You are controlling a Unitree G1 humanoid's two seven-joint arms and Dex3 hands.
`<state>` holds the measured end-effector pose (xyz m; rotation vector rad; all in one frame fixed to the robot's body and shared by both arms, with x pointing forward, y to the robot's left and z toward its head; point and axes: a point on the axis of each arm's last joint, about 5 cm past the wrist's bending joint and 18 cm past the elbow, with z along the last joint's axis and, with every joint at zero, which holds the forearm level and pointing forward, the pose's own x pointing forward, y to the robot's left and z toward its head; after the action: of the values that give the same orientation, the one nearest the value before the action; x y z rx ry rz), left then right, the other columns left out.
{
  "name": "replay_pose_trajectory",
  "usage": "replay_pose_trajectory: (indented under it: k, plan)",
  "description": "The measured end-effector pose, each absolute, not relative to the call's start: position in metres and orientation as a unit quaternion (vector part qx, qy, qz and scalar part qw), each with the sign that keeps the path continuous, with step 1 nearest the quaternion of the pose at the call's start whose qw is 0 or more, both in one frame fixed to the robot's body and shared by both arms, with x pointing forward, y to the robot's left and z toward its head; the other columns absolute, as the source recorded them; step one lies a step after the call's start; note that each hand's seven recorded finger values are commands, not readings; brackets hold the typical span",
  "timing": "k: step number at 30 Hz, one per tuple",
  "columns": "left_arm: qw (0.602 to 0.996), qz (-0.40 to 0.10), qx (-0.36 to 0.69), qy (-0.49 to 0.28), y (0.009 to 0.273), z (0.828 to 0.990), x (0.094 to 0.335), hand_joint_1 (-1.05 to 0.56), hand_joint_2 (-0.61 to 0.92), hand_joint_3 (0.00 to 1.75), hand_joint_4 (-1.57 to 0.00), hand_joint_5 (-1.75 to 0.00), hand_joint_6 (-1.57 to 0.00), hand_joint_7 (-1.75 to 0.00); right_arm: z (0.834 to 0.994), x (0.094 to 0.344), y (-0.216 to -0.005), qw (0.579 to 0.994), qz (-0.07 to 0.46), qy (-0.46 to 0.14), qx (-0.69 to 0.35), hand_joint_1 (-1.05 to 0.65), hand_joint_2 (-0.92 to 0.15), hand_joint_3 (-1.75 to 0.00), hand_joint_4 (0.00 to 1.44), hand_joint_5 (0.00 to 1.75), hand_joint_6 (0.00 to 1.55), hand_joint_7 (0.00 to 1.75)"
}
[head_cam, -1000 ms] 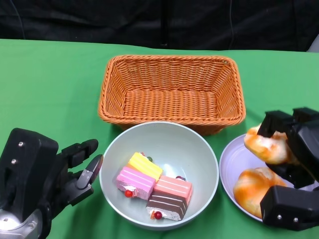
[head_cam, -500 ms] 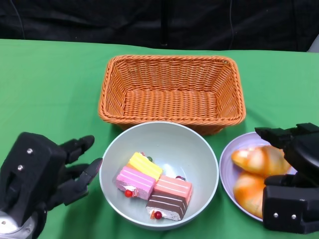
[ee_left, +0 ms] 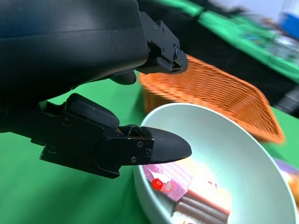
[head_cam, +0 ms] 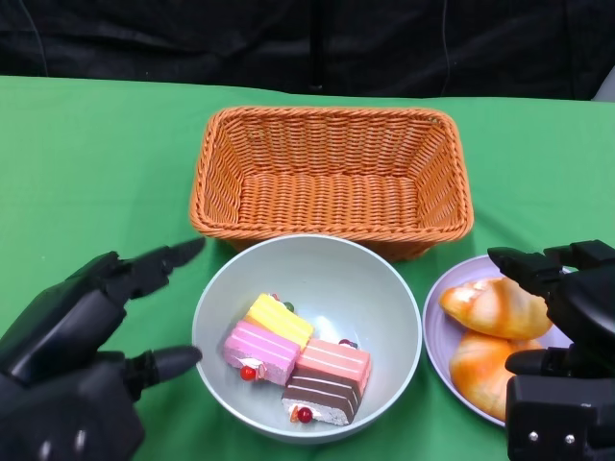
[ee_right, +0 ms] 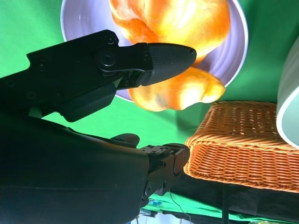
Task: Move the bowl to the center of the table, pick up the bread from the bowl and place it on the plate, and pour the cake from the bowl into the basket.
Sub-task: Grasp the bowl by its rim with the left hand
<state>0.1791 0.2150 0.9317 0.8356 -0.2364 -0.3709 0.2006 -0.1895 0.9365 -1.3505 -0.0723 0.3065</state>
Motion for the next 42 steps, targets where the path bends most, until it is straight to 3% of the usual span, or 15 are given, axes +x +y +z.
replay_pose_trajectory:
  k: [9, 14, 22, 27, 30, 35, 42]
  plan:
    - [0.765, -0.241, 0.526, -0.281, 0.218, 0.93, 0.17, -0.77, 0.92, 0.17, -0.15, -0.86, -0.47, -0.1, 0.941, 0.192, -0.192, 0.779, 0.132, -0.043, -0.611, -0.94, -0.92, -0.4, 0.0, 0.43, 0.11, 0.01]
    - [0.734, -0.263, 0.545, -0.307, 0.212, 0.933, 0.166, -0.74, 0.92, 0.05, -0.22, -0.95, -0.55, -0.12, 0.942, 0.187, -0.194, 0.788, 0.119, -0.055, -0.602, -0.86, -0.92, -0.39, 0.01, 0.52, 0.15, 0.02]
    - [0.719, -0.287, 0.546, -0.32, 0.192, 0.927, 0.155, -0.65, 0.89, 0.01, -0.26, -1.09, -0.65, -0.18, 0.942, 0.174, -0.19, 0.826, 0.077, -0.123, -0.545, -0.68, -0.92, -0.37, 0.1, 0.65, 0.24, 0.06]
    - [0.719, -0.298, 0.547, -0.308, 0.184, 0.922, 0.155, -0.55, 0.86, 0.0, -0.31, -1.15, -0.7, -0.23, 0.94, 0.164, -0.185, 0.854, 0.048, -0.179, -0.485, -0.57, -0.92, -0.28, 0.31, 0.77, 0.43, 0.14]
    - [0.717, -0.306, 0.548, -0.304, 0.181, 0.92, 0.156, -0.5, 0.85, 0.0, -0.34, -1.17, -0.68, -0.27, 0.939, 0.159, -0.18, 0.874, 0.041, -0.219, -0.432, -0.49, -0.92, -0.28, 0.36, 0.9, 0.51, 0.18]
    - [0.707, -0.315, 0.558, -0.298, 0.178, 0.916, 0.162, -0.44, 0.88, 0.01, -0.38, -1.1, -0.64, -0.35, 0.938, 0.15, -0.179, 0.895, 0.051, -0.269, -0.352, -0.38, -0.92, -0.25, 0.41, 1.03, 0.62, 0.25]
    - [0.701, -0.324, 0.568, -0.285, 0.171, 0.907, 0.172, -0.4, 0.92, 0.03, -0.46, -1.0, -0.65, -0.37, 0.933, 0.128, -0.172, 0.912, 0.067, -0.302, -0.269, -0.34, -0.92, -0.31, 0.53, 1.03, 0.71, 0.39]
